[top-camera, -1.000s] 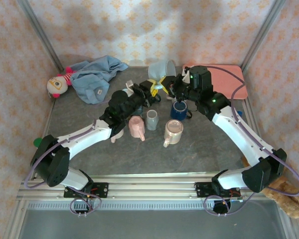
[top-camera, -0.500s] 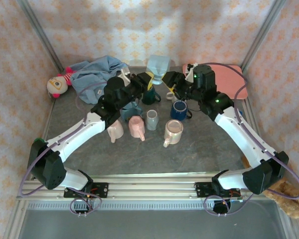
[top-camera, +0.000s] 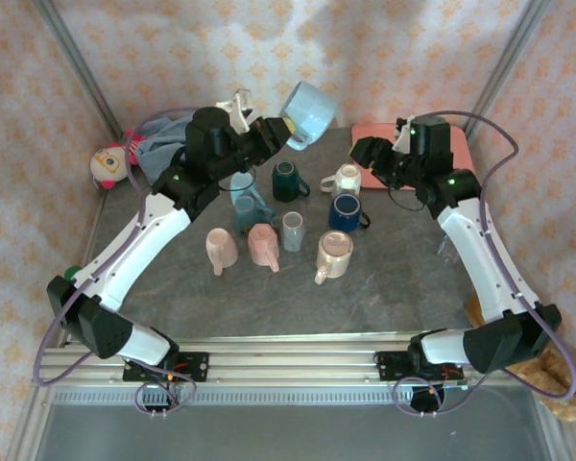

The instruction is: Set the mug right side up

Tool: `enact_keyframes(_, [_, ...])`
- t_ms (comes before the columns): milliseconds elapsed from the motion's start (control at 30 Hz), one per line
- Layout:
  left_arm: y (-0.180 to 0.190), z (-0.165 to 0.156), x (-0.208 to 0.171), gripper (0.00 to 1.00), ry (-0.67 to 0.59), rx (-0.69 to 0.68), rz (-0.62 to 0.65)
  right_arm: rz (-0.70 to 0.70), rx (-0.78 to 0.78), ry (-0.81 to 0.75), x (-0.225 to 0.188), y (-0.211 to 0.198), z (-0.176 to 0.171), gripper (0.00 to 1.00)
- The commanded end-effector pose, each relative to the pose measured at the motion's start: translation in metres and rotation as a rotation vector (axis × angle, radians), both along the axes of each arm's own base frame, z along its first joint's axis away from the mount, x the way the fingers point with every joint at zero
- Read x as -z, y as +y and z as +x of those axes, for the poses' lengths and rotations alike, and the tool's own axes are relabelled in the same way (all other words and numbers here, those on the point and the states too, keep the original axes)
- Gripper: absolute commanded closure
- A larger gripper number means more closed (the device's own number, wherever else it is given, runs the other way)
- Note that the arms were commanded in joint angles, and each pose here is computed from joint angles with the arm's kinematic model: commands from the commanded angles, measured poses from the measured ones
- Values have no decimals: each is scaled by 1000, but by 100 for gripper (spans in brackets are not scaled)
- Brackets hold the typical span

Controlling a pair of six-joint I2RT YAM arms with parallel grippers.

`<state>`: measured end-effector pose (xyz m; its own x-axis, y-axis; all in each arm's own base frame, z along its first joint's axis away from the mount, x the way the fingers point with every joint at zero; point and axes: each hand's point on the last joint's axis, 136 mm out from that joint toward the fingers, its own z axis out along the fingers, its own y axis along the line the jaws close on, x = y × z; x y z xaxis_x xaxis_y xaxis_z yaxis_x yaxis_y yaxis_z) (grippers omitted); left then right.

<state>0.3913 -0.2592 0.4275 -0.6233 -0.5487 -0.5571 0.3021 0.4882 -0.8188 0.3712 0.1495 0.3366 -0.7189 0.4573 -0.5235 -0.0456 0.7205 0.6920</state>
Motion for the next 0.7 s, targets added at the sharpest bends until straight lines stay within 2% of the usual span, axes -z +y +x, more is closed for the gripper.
enact_keyframes(0, [0,-5,-31,100,-187,44,148,-214,-14,55,27,-24,9,45])
enact_keyframes(167, [-7,10,-20,100,-229,72,307,-294,26,119,52,-47,38,48])
enact_keyframes(367, [-22,38,-10,100,-278,79,445,-309,64,182,73,-66,67,51])
enact_keyframes(500, [-37,58,-3,100,-293,78,512,-318,64,202,84,-75,82,51])
enact_keyframes(667, [-56,87,6,100,-314,63,538,-370,72,241,100,-90,101,53])
